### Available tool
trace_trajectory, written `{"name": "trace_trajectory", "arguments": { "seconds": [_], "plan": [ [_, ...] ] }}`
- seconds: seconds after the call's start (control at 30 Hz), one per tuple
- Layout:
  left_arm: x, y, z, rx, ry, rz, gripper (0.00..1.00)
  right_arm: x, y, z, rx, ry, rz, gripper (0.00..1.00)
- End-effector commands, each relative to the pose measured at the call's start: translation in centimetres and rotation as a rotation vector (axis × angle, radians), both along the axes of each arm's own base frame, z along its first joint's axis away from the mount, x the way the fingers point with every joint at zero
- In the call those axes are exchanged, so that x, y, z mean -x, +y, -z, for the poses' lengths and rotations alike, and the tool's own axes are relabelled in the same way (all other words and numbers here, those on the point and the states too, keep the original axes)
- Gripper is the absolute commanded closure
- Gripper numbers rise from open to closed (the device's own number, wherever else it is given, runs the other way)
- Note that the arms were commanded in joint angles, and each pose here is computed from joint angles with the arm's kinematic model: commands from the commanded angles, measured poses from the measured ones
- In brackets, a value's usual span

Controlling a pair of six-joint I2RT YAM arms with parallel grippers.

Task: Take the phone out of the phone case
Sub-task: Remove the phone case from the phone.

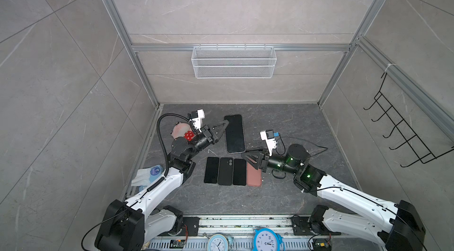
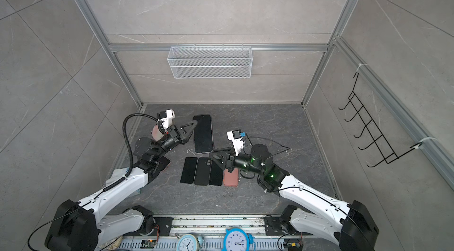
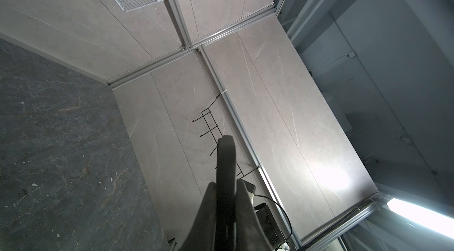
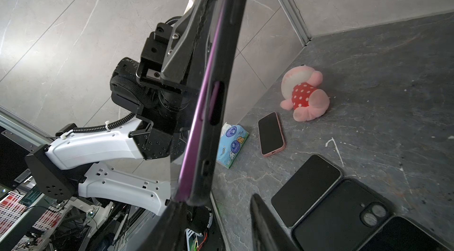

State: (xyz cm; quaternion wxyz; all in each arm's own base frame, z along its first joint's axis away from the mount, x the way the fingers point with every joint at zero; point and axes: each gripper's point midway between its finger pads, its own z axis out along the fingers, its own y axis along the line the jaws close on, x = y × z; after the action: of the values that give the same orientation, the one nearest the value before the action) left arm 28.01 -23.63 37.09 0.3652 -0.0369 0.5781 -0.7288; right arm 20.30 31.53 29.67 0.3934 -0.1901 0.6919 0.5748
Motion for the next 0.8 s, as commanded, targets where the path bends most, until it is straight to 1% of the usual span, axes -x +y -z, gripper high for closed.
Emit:
{"name": "trace_trajectory", "arguments": {
  "seconds": [0.0, 0.33, 0.5, 0.67, 0.77],
  "plan": [
    [1.9, 1.0, -4.0, 0.089, -0.135, -0.004, 1.0, -0.4, 0.1, -0.5, -0.028, -0.009, 0.011, 0.55],
    [2.4, 0.4, -3.7, 0.093, -0.145, 0.014, 1.0, -2.0, -0.2, -0.4, -0.062, 0.024, 0.042, 0.55],
    [2.8, 0.0, -3.9, 0.098, -0.156, 0.031, 1.0, -2.9, -0.4, -0.1, -0.081, 0.056, 0.051, 0.58],
    [3.1, -0.3, -3.8, 0.093, -0.155, 0.042, 1.0, -3.2, -0.6, -0.6, -0.1, 0.054, 0.052, 0.59],
    [2.9, -0.5, -3.1, 0.077, -0.142, 0.039, 1.0, -3.1, -0.7, -1.3, -0.117, 0.052, 0.042, 0.6]
  ]
}}
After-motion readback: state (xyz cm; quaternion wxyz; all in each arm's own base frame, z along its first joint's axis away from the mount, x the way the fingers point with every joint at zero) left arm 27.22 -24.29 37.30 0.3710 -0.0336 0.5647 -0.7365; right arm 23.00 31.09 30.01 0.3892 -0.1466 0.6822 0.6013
